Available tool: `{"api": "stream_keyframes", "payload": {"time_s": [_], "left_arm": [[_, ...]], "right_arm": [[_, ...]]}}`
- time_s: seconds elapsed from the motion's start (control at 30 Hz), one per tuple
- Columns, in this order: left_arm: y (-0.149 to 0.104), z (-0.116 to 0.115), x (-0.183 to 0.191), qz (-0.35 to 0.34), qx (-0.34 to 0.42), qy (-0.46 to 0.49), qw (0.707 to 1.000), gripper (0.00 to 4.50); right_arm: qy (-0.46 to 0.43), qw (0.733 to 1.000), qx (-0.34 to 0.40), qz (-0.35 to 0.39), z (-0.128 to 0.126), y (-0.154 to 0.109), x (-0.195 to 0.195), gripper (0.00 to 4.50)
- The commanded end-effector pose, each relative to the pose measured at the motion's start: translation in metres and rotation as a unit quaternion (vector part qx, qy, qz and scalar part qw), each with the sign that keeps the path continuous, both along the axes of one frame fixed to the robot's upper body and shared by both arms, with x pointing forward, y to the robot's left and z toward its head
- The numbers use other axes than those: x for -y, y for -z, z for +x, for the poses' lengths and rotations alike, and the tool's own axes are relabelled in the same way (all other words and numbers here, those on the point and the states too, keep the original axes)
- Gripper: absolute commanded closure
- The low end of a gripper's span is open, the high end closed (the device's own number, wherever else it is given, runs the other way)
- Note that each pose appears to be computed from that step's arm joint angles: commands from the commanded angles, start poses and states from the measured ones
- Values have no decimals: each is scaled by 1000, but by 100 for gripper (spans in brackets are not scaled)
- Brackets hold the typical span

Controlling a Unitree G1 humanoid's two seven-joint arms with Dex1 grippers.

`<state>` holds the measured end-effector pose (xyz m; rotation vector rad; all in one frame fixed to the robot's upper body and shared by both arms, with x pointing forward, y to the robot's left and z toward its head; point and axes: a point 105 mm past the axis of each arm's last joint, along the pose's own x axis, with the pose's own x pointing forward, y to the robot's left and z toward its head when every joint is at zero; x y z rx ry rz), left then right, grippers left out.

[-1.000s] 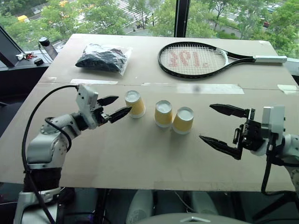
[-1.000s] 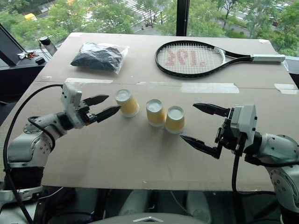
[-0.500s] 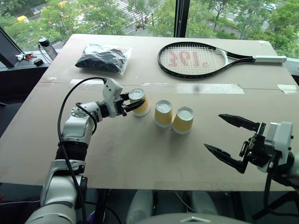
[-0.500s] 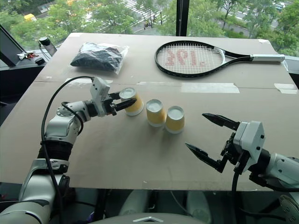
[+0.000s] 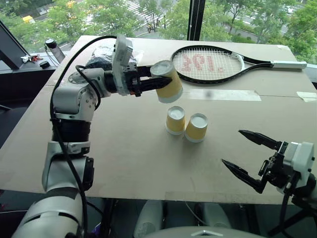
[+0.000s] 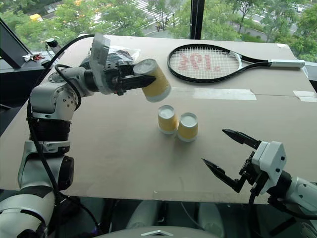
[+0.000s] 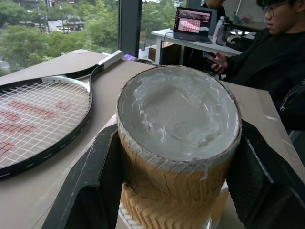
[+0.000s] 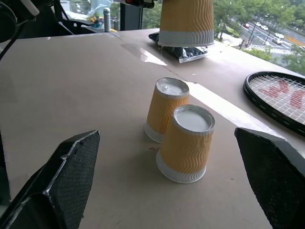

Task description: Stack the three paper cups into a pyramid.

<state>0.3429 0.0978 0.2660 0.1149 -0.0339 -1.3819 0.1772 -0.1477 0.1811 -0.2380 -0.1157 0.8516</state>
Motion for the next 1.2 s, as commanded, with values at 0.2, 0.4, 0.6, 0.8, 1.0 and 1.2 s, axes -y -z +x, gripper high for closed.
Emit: {"api": "stream_keyframes", "payload": {"time_s": [0.2, 0.4, 0.6, 0.8, 1.0, 1.2], "left_arm": [[22, 1, 37, 55, 17, 45, 997, 205], [32, 4, 42, 63, 11, 52, 997, 205], [37, 1, 42, 70, 1, 67, 995, 205], [38, -2, 43, 73, 10, 72, 995, 42], [19, 1, 27, 53, 26, 28, 998, 7], [5, -22, -15, -6, 3, -10, 1000, 7]], "right_arm": [[55, 998, 19, -9, -14, -6, 15, 0], [74, 997, 17, -10, -21, -7, 20, 0], [74, 997, 17, -9, -20, -7, 17, 0], [71, 997, 19, -10, -19, -10, 14, 0], [61, 998, 17, -10, -15, -11, 13, 0], [40, 999, 16, -13, -3, -8, 15, 0]]}}
